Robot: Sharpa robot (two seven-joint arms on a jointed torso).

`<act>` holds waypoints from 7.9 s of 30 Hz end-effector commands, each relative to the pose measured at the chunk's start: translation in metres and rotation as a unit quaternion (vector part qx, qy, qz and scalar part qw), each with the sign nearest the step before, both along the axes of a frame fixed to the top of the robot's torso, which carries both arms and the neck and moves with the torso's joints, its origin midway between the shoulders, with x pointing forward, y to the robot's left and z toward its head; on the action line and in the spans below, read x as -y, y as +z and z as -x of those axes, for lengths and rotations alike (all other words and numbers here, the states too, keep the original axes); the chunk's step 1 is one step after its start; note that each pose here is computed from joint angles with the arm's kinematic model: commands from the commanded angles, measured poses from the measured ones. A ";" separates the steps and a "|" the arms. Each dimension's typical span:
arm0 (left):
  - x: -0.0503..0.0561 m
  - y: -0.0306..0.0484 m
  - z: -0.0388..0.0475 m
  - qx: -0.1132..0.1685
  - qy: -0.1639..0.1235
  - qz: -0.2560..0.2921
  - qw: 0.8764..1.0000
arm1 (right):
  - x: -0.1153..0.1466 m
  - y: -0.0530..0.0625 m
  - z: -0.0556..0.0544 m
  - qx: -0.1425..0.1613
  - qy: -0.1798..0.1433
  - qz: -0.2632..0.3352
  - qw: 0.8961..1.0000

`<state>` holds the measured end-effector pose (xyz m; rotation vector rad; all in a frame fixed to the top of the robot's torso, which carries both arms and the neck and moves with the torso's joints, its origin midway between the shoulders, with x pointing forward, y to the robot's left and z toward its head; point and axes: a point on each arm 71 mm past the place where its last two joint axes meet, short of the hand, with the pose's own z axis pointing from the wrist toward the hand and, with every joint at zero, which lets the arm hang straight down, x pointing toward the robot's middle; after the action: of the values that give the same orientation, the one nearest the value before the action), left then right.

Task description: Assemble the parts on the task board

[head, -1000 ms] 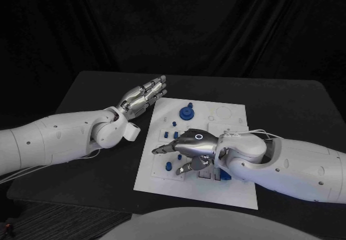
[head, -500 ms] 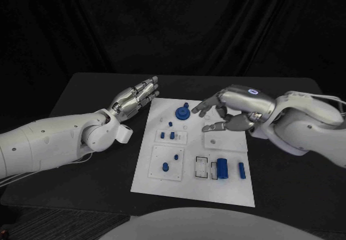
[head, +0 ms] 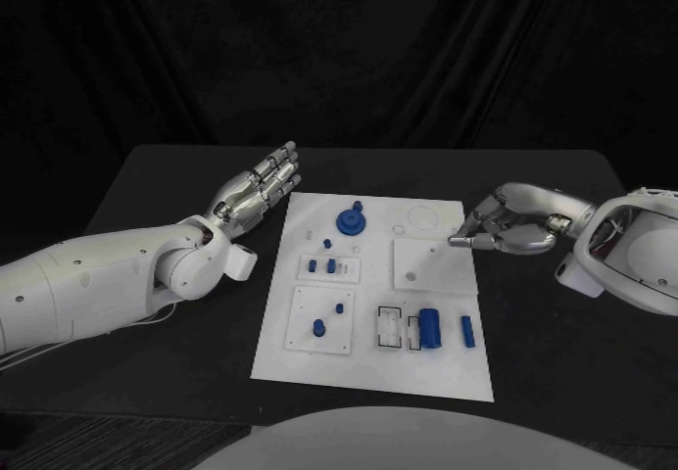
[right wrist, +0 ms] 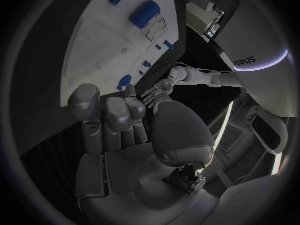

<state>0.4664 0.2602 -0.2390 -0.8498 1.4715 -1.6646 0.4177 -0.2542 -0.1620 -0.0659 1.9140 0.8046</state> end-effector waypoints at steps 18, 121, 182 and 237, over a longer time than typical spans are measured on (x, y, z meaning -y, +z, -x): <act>-0.006 0.0076 0.0021 0.085 0.045 0.017 0.995 | -0.008 -0.043 0.021 -0.154 -0.080 0.144 0.974; 0.010 -0.0083 0.0038 0.016 -0.029 0.042 0.999 | -0.079 -0.070 0.051 -0.423 -0.122 -0.001 0.898; 0.017 -0.0107 0.0031 0.002 -0.052 0.048 0.997 | -0.095 -0.089 0.043 -0.410 -0.082 0.048 0.907; 0.014 -0.0151 0.0057 -0.011 -0.058 0.049 0.997 | -0.078 -0.074 0.055 -0.227 0.003 0.095 0.969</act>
<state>0.4615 0.2466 -0.2580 -0.8732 1.5466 -1.7786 0.3624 -0.1771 -0.2363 0.1206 2.4611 0.7146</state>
